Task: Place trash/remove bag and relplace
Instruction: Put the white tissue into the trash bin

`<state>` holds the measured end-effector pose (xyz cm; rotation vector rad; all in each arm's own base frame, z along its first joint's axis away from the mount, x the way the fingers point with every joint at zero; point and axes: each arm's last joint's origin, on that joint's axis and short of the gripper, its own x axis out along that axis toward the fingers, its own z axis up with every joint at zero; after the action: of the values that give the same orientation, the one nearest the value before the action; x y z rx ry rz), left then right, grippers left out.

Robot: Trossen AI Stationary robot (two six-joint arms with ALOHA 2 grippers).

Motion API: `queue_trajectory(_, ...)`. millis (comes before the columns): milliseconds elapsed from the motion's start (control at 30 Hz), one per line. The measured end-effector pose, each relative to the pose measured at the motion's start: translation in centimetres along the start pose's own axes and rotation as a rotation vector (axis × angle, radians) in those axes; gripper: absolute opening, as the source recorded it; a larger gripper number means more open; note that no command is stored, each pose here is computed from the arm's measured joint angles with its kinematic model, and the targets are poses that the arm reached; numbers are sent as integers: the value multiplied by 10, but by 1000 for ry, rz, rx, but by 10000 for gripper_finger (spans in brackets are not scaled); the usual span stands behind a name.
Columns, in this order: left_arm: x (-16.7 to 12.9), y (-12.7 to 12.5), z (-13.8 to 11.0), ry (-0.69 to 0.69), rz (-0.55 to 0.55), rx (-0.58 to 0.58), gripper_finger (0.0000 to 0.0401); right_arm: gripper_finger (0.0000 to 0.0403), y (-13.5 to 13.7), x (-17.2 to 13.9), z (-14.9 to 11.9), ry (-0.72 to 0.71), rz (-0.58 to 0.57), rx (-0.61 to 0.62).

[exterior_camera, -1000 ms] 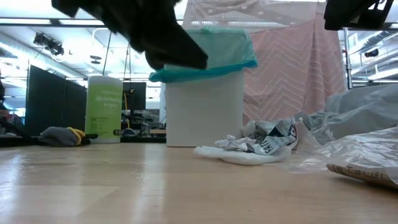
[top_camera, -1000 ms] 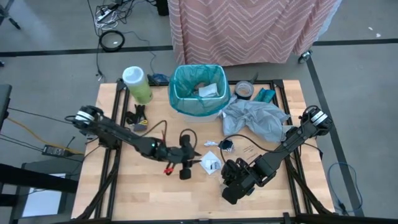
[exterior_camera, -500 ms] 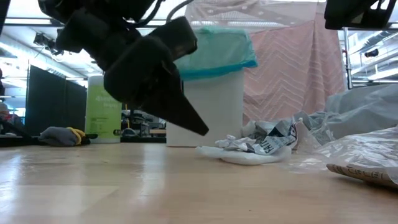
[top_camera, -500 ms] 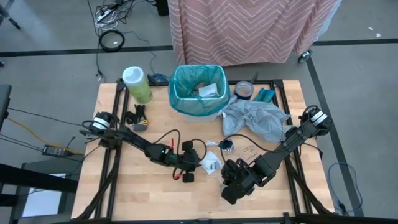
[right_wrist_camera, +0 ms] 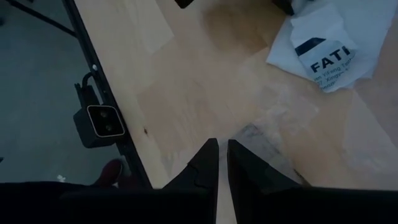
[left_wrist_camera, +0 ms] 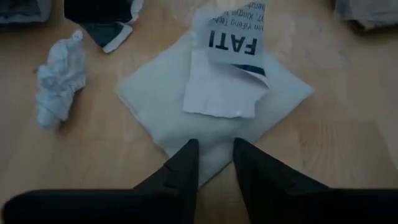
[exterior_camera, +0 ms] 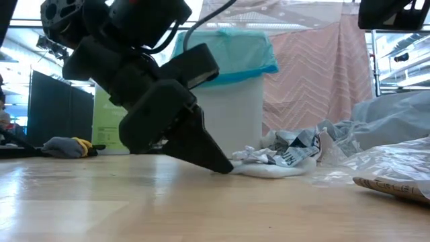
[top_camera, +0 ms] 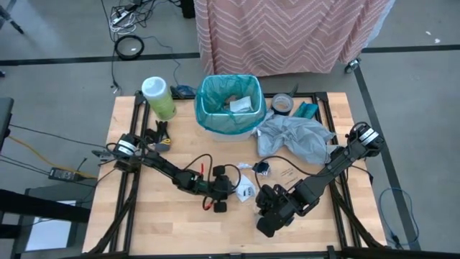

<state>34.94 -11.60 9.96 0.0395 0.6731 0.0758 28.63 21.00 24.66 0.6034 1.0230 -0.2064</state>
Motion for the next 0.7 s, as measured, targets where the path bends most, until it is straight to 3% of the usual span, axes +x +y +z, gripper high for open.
queue_trajectory(200,3,6,-1,28,-1,-155,11,22,1,0,-1,3,6,-2)
queue_trajectory(467,-9,12,7,39,11,-286,3,21,1,0,-1,1,4,-8)
queue_trajectory(700,-49,19,37,146,50,-300,1,20,0,0,0,-7,0,-18)
